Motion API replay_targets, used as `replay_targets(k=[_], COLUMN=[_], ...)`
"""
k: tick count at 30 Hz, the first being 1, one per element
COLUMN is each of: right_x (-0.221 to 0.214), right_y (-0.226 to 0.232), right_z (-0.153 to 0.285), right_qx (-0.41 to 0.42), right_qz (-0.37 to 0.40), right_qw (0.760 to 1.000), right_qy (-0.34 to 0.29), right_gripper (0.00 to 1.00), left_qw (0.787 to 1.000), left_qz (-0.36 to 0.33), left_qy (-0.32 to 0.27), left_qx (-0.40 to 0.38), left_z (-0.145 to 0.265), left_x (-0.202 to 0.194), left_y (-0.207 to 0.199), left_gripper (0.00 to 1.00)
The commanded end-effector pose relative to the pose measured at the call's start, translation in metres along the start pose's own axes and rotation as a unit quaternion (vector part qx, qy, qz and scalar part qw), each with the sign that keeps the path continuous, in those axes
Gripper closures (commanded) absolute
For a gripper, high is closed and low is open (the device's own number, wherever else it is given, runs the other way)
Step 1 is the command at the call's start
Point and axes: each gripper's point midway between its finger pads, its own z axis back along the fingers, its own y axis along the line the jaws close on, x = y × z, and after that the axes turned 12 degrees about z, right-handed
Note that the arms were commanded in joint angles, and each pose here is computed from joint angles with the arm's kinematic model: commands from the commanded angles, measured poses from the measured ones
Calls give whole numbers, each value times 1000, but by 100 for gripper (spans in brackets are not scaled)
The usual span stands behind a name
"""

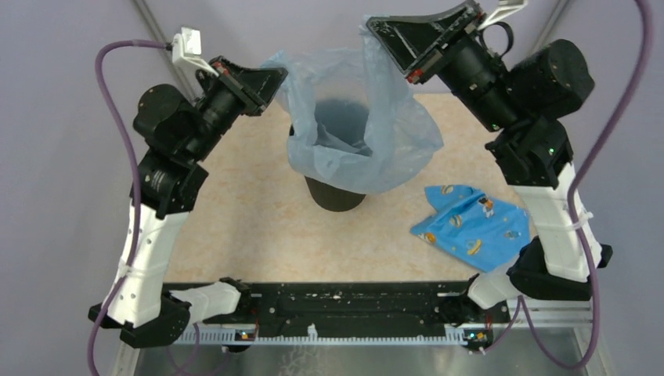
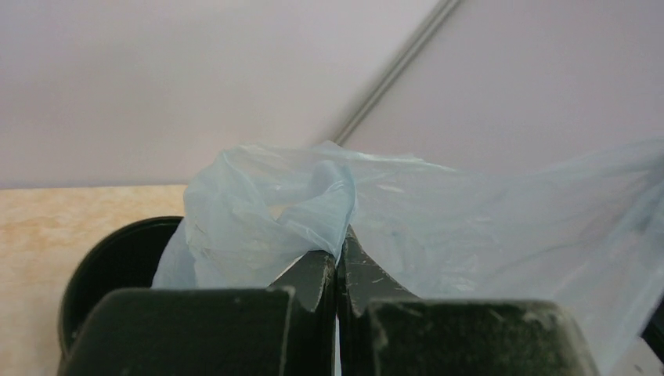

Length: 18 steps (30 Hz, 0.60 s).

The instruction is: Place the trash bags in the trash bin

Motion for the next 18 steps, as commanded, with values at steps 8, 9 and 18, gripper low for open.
replay_targets(k=[8, 9, 18], right_x=[-36, -38, -42], right_y=[-37, -38, -35], right_z=[-45, -47, -47], right_qx=[-59, -59, -51], right_qz=[37, 37, 36], right_qw=[998, 998, 998], right_qy=[-8, -8, -1], right_gripper=[100, 100, 88], left_qw=[984, 983, 982], left_qz=[-95, -94, -87], left_qy=[-113, -116, -121], left_qx=[98, 106, 117], left_z=[-54, -55, -50], left_x=[40, 41, 71], left_y=[74, 83, 148], left_gripper=[100, 100, 100])
